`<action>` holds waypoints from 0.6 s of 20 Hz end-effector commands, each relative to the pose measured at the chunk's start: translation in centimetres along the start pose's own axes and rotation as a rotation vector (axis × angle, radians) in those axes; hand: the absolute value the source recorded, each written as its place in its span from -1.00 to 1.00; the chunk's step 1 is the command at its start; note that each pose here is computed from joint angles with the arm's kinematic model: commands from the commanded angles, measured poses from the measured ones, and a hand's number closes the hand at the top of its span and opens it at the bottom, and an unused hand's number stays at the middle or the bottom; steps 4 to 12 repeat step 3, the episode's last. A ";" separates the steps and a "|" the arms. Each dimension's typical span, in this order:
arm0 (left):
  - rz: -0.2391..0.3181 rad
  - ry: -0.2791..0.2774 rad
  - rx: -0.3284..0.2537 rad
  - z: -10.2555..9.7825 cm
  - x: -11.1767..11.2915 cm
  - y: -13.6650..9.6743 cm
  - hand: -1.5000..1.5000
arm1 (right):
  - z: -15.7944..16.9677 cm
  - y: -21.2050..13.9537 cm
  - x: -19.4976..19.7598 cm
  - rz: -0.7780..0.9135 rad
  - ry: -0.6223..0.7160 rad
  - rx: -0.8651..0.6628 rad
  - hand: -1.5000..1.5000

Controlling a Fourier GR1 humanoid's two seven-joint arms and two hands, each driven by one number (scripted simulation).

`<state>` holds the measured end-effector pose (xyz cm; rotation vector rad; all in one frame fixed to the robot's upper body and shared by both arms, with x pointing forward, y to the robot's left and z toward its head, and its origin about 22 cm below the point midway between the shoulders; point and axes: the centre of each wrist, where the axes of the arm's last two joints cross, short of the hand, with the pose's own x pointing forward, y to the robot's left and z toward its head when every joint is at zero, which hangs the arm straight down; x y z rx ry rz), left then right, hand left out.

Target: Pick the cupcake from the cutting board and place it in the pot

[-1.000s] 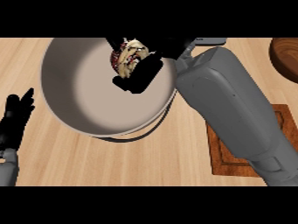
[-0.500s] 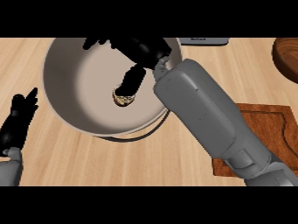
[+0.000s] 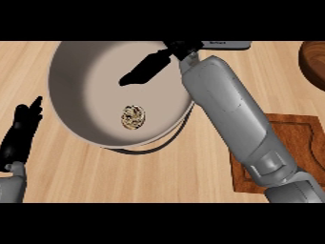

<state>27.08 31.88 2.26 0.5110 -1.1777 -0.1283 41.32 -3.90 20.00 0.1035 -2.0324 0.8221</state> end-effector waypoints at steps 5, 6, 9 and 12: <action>0.017 -0.002 0.012 -0.1 1.0 1.8 0.00 | 0.9 -4.1 -3.3 -0.116 0.006 -0.180 -1.00; 0.017 -0.002 0.012 -0.1 1.0 1.8 0.00 | 0.9 -4.1 -3.3 -0.116 0.006 -0.180 -1.00; 0.017 -0.002 0.012 -0.1 1.0 1.8 0.00 | 0.9 -4.1 -3.3 -0.116 0.006 -0.180 -1.00; 0.017 -0.002 0.012 -0.1 1.0 1.8 0.00 | 0.9 -4.1 -3.3 -0.116 0.006 -0.180 -1.00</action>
